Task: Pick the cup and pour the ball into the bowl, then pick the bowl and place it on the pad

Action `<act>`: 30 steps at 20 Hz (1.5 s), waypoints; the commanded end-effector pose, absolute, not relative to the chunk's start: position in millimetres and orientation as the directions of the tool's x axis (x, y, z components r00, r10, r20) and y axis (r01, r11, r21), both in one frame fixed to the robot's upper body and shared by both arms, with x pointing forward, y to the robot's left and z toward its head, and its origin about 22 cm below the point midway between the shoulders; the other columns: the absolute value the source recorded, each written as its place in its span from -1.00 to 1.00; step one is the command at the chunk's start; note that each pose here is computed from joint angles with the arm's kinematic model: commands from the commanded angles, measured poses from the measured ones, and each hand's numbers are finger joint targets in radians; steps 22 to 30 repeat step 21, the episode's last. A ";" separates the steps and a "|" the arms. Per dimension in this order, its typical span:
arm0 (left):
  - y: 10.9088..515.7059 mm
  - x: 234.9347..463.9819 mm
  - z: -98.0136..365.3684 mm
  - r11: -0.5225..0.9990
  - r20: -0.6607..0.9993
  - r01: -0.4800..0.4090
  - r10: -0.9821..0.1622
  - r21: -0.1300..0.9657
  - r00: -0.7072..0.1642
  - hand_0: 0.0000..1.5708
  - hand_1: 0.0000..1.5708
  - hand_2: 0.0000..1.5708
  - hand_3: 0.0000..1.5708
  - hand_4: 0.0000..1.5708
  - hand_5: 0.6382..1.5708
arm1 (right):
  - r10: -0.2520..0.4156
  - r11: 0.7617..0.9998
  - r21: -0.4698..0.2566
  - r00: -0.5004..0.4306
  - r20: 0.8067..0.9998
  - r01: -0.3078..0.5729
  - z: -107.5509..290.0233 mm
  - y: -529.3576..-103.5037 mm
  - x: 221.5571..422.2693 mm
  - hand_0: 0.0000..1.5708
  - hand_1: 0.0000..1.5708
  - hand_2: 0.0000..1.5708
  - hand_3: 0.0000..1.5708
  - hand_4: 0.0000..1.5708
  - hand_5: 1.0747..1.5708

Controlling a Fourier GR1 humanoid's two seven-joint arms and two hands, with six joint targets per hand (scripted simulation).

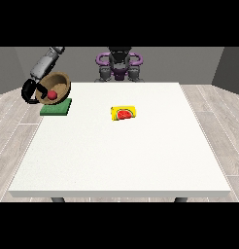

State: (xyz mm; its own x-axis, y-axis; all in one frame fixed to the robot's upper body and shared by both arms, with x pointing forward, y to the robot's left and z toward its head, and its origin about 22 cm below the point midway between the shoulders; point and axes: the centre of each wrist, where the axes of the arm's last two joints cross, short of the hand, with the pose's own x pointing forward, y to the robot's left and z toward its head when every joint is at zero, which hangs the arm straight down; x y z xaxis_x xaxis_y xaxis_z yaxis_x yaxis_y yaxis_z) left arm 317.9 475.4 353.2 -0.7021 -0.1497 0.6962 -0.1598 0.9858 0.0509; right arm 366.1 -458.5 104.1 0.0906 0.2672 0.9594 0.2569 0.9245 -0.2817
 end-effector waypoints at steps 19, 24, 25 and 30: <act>478.1 301.4 358.8 0.985 0.674 -0.169 -0.152 0.040 -0.723 -1.00 -1.00 -1.00 -1.00 -1.00 0.88 | 0.101 0.891 -0.120 0.068 0.993 0.438 157.1 -512.1 348.0 -0.65 -0.65 -0.52 -0.40 -1.00 0.64; 489.2 301.7 350.5 0.980 0.682 -0.194 -0.166 0.037 -0.712 -1.00 -1.00 -1.00 -1.00 -1.00 0.88 | 0.104 0.896 -0.115 0.049 0.993 0.430 180.4 -520.1 344.7 -0.83 -0.83 -0.64 -0.52 -1.00 0.58; 489.2 301.7 350.5 0.980 0.682 -0.194 -0.166 0.037 -0.712 -1.00 -1.00 -1.00 -1.00 -1.00 0.88 | 0.104 0.896 -0.115 0.049 0.993 0.430 180.4 -520.1 344.7 -0.83 -0.83 -0.64 -0.52 -1.00 0.58; 489.2 301.7 350.5 0.980 0.682 -0.194 -0.166 0.037 -0.712 -1.00 -1.00 -1.00 -1.00 -1.00 0.88 | 0.104 0.896 -0.115 0.049 0.993 0.430 180.4 -520.1 344.7 -0.83 -0.83 -0.64 -0.52 -1.00 0.58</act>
